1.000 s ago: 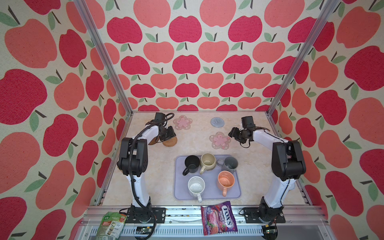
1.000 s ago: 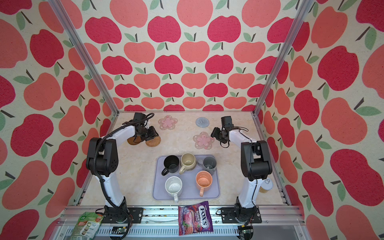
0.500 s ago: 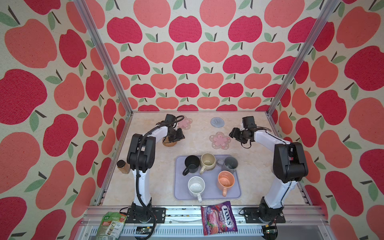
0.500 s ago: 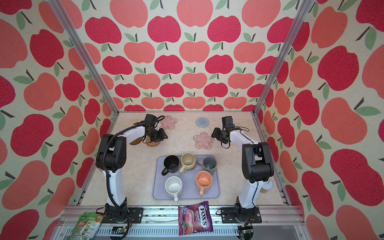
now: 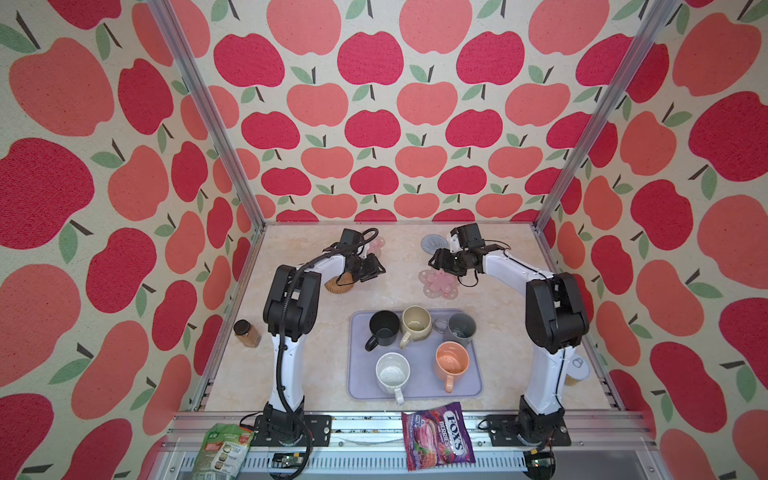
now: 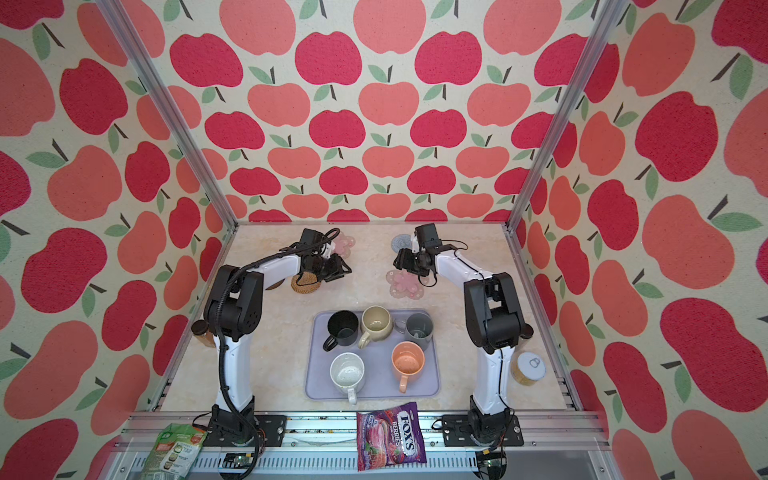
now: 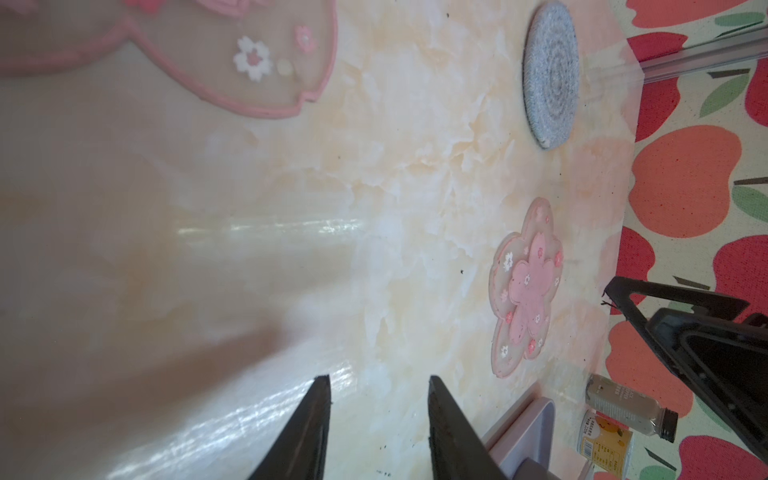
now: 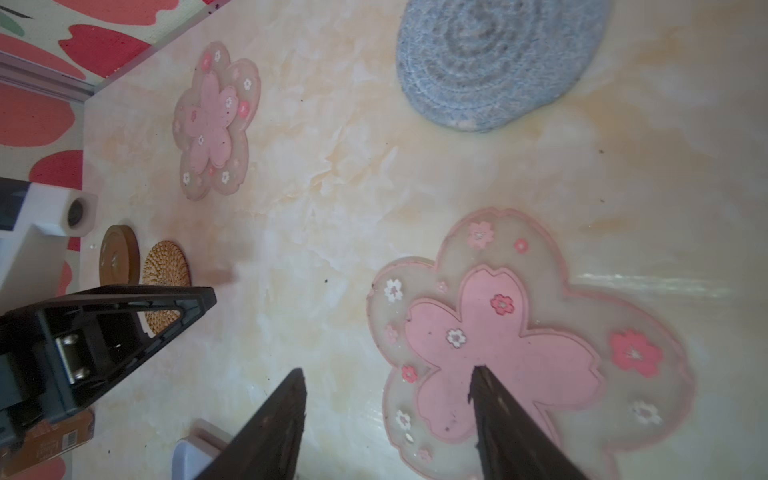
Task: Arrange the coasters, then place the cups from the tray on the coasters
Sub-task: 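Move right gripper farther from robot toward grey knit coaster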
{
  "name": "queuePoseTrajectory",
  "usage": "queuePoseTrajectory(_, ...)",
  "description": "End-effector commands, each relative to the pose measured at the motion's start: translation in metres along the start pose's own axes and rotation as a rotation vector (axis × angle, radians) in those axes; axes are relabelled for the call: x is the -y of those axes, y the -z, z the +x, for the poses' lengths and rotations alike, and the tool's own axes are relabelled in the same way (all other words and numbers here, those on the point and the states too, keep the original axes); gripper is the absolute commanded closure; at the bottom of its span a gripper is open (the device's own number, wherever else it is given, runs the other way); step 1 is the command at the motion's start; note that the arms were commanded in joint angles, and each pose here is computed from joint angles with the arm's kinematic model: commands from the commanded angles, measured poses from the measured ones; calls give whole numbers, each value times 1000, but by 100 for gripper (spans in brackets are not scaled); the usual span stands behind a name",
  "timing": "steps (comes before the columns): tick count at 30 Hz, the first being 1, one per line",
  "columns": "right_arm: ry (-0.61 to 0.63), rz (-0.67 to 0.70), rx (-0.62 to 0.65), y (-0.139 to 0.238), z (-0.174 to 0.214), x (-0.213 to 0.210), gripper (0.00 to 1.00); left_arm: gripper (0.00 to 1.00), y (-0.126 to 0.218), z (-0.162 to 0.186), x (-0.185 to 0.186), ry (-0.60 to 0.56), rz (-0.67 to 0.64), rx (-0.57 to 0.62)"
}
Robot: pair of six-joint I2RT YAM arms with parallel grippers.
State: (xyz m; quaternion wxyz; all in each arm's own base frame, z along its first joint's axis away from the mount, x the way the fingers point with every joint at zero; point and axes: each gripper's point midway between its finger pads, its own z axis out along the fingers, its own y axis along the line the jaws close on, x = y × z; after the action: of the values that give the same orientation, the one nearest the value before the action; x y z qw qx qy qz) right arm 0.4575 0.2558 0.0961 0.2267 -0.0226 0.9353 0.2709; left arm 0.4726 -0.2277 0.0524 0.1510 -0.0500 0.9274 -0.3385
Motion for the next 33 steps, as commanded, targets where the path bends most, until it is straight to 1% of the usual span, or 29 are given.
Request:
queuePoseTrajectory(1,35,-50,-76,-18,14,-24,35,59,34,-14,2,17,24,67)
queuePoseTrajectory(5,39,-77,-122,-37,26,-43,36,59,67,-22,-10,38,6,116)
queuePoseTrajectory(8,38,-72,-155,-47,37,-48,36,59,88,-25,-17,38,-19,143)
queuePoseTrajectory(13,30,-36,-196,-57,53,-43,36,58,109,-28,-20,14,-56,172)
queuePoseTrajectory(24,0,45,-239,-70,72,-18,37,58,120,-28,-26,20,-67,191)
queuePoseTrajectory(33,-54,98,-236,-66,77,13,37,58,128,-29,-30,33,-80,210)
